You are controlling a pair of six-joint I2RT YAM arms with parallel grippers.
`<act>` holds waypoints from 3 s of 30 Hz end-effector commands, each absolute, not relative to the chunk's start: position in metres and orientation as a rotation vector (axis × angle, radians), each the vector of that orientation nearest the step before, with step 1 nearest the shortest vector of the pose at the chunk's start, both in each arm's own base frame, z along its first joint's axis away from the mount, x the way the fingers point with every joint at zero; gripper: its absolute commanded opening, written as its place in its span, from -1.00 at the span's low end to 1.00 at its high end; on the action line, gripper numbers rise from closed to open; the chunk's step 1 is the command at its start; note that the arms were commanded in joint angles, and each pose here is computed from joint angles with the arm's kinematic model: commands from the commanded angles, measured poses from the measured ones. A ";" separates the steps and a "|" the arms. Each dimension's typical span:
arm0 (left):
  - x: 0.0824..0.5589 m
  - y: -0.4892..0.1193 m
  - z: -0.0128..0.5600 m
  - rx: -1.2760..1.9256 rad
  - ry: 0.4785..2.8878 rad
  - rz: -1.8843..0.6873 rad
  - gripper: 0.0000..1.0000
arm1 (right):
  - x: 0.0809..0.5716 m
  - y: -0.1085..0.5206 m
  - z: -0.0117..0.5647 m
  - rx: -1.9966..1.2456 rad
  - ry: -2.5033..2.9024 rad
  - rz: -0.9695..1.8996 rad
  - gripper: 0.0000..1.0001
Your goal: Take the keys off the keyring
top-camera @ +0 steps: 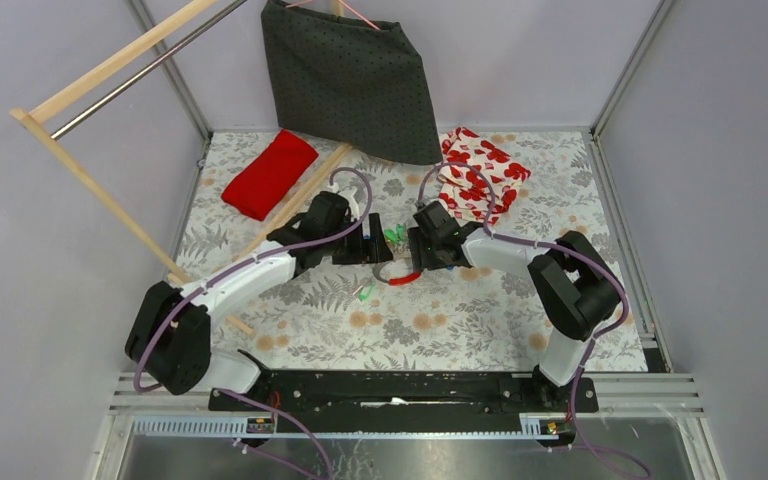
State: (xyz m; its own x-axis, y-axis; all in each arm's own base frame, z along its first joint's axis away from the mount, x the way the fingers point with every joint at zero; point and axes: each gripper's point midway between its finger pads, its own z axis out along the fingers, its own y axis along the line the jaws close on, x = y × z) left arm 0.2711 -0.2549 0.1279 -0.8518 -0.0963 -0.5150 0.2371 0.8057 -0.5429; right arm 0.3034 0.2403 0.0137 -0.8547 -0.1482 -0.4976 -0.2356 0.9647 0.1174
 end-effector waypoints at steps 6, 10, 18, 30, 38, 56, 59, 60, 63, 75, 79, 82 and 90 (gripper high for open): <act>0.281 -0.279 0.128 0.138 2.409 -0.844 0.54 | 0.329 0.253 0.034 -0.123 2.488 0.293 0.22; 0.289 -0.284 0.122 0.135 2.404 -0.810 0.45 | 0.332 0.247 0.028 -0.092 2.478 0.247 0.14; 0.301 -0.300 0.111 0.156 2.404 -0.783 0.34 | 0.332 0.245 0.020 -0.102 2.483 0.230 -0.37; 0.303 -0.322 0.110 0.298 2.327 -0.791 0.17 | 0.306 0.256 0.054 -0.149 2.497 0.410 -1.00; 0.289 -0.331 0.102 0.394 2.202 -0.757 0.18 | 0.287 0.265 0.074 -0.113 2.559 0.523 -1.00; 0.240 -0.326 0.091 0.583 1.965 -0.461 0.55 | 0.274 0.268 0.095 0.012 2.646 0.566 -1.00; 0.238 -0.329 0.088 0.622 1.942 -0.396 0.55 | 0.274 0.268 0.096 0.025 2.648 0.566 -1.00; 0.237 -0.328 0.086 0.631 1.936 -0.376 0.55 | 0.274 0.268 0.096 0.027 2.647 0.568 -1.00; 0.234 -0.326 0.081 0.665 1.913 -0.321 0.55 | 0.274 0.268 0.097 0.038 2.651 0.571 -1.00; 0.232 -0.320 0.061 0.803 1.761 0.029 0.43 | 0.272 0.269 0.099 0.058 2.656 0.578 -1.00; 0.237 -0.313 0.059 0.800 1.729 0.105 0.29 | 0.272 0.268 0.102 0.063 2.651 0.580 -1.00; 0.240 -0.312 0.055 0.822 1.711 0.152 0.12 | 0.271 0.267 0.102 0.064 2.650 0.578 -1.00; 0.252 -0.313 0.056 0.819 1.674 0.204 -0.31 | 0.270 0.265 0.106 0.064 2.641 0.583 -1.00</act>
State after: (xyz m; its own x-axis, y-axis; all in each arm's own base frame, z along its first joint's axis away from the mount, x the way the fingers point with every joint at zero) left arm 0.2388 -0.3053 0.0349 -0.0796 0.6614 -0.7458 0.4632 0.6870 0.5599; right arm 0.2682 0.2578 0.0791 -0.9190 0.1156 -0.3769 -0.0317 0.9313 0.3629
